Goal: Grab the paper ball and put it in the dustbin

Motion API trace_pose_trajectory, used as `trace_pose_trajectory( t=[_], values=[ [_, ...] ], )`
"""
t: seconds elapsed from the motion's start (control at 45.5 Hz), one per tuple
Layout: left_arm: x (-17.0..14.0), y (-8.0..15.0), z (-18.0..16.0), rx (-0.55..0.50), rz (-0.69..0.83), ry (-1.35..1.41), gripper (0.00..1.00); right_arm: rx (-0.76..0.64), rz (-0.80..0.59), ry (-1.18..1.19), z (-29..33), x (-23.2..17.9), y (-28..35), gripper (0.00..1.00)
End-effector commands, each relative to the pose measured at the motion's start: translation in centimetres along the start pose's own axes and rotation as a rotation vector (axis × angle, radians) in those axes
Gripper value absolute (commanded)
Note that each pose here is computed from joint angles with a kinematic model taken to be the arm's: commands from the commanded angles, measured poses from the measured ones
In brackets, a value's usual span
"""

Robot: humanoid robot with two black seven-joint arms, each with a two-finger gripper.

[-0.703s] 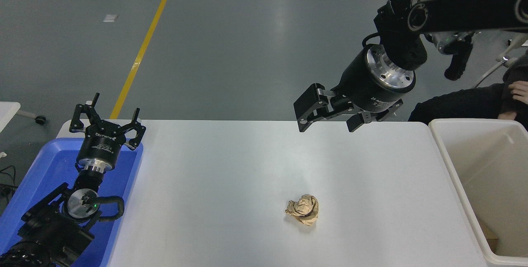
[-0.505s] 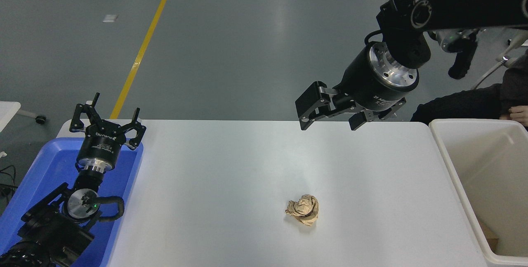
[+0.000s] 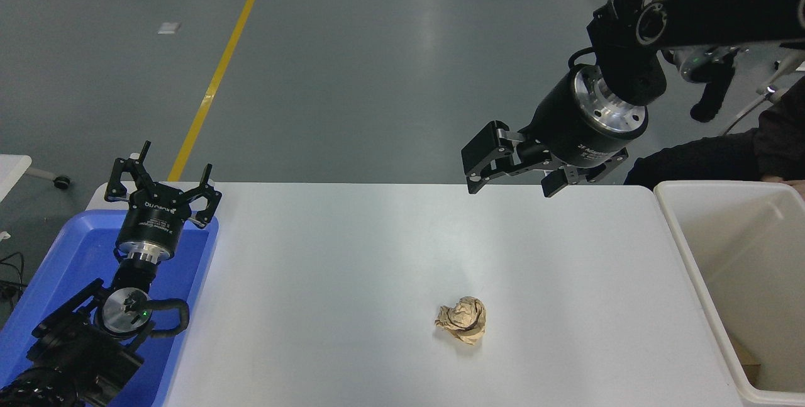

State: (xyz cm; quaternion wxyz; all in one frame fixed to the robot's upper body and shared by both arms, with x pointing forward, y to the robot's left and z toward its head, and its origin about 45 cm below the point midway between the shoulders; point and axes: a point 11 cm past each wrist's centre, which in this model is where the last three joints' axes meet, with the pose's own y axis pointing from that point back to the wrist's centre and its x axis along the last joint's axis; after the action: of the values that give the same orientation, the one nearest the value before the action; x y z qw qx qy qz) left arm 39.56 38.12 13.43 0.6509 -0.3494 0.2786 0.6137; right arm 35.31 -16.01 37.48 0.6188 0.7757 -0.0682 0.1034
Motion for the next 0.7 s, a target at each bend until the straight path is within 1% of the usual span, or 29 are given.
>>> trace_pose_trajectory(
  t=[0.0, 0.066, 0.176, 0.396, 0.571, 0.681],
  values=[
    [0.0, 0.0, 0.0, 0.0, 0.0, 0.0, 1.0, -0.003, -0.009, -0.067, 2.4, -0.7, -6.0, 1.0],
    [0.0, 0.0, 0.0, 0.0, 0.0, 0.0, 1.0, -0.006, -0.029, -0.064, 2.5, -1.6, -8.1, 1.0],
    [0.0, 0.0, 0.0, 0.0, 0.0, 0.0, 1.0, 0.001, -0.014, -0.059, 2.3, -1.6, -11.2, 1.0],
    [0.0, 0.0, 0.0, 0.0, 0.0, 0.0, 1.0, 0.034, -0.095, -0.067, 1.7, -4.5, -17.9, 1.0],
    [0.0, 0.0, 0.0, 0.0, 0.0, 0.0, 1.0, 0.025, -0.149, -0.042, 3.1, -6.7, -20.9, 1.0],
    [0.0, 0.0, 0.0, 0.0, 0.0, 0.0, 1.0, 0.018, -0.15, -0.029, 3.9, -7.0, -21.9, 1.0]
  ],
)
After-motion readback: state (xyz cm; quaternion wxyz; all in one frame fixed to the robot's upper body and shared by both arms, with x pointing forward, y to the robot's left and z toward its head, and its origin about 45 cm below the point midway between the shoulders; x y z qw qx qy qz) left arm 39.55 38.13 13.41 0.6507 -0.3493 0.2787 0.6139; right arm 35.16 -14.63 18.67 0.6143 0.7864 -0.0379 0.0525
